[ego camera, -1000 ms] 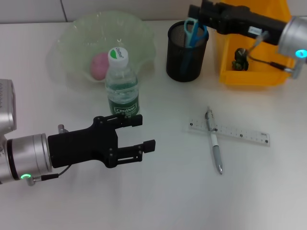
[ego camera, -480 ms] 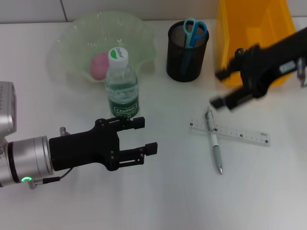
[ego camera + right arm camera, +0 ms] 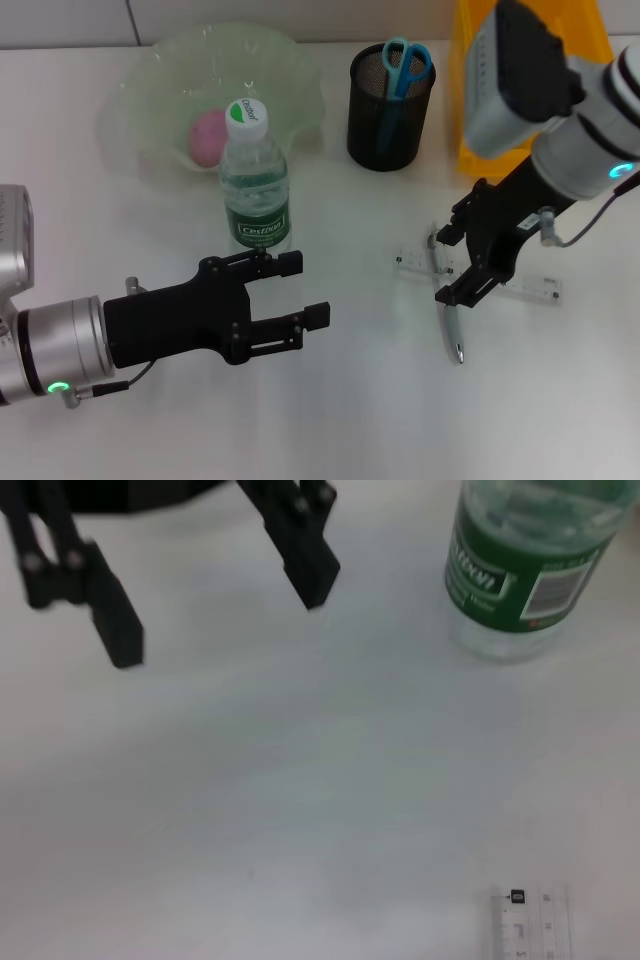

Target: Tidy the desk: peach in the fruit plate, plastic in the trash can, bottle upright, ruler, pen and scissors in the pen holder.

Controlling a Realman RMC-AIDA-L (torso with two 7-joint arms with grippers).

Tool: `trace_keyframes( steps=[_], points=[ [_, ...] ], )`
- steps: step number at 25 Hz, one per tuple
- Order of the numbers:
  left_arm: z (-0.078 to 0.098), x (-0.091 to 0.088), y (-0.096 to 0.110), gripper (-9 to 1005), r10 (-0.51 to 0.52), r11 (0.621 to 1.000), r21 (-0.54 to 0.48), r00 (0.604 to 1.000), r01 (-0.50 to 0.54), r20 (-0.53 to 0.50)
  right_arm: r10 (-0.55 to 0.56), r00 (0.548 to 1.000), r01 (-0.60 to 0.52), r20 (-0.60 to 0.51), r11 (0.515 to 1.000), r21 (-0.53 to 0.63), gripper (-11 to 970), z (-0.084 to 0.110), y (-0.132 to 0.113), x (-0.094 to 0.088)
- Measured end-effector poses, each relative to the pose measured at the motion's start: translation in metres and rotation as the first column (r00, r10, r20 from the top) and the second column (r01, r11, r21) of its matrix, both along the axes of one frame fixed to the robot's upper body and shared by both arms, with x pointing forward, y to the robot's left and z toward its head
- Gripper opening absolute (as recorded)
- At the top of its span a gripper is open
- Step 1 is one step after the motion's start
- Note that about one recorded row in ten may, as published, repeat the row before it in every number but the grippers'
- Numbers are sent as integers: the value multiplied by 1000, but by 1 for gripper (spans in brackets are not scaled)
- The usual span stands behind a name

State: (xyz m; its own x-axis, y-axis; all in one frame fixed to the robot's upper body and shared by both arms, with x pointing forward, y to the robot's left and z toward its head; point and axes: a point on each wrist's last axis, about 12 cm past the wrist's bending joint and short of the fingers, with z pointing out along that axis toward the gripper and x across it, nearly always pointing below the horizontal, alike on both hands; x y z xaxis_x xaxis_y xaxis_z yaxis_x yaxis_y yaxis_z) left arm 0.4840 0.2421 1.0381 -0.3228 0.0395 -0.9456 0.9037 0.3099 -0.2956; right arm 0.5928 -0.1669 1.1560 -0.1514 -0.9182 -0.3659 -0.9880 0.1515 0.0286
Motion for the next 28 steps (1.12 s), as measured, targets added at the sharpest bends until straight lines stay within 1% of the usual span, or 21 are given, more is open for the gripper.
trace_keyframes(
  steps=[3,4,7,8,12,21,25,28],
  points=[
    [-1,-2,-1,756,3,1000,-5,1000,-3,-5,20,999,-19,35,1000,-12,774,-8,7,1],
    [-1,-2,-2,755,4,1000,-7,1000,-4,-6,20,999,-19,35,1000,-12,774,-8,7,1],
    [-2,-3,-3,755,5,1000,-10,1000,-5,-9,13,997,-12,76,1000,-21,774,-19,12,5],
    [-2,-3,-4,755,6,1000,-10,1000,-6,-10,13,997,-12,76,1000,-21,774,-19,12,5],
    [-3,-3,-6,755,4,1000,-6,1000,-4,-11,10,997,-11,78,1000,5,773,-30,21,9],
    [-3,-2,-7,755,5,1000,-5,1000,-5,-11,-22,996,21,92,1000,16,773,-40,21,13],
    [-4,-2,-7,755,5,1000,-4,1000,-6,-11,-30,995,28,90,999,26,773,-42,22,13],
    [-4,-3,-7,756,8,1000,-5,1000,-8,-12,-33,996,30,87,999,34,668,-42,21,12]
  ],
)
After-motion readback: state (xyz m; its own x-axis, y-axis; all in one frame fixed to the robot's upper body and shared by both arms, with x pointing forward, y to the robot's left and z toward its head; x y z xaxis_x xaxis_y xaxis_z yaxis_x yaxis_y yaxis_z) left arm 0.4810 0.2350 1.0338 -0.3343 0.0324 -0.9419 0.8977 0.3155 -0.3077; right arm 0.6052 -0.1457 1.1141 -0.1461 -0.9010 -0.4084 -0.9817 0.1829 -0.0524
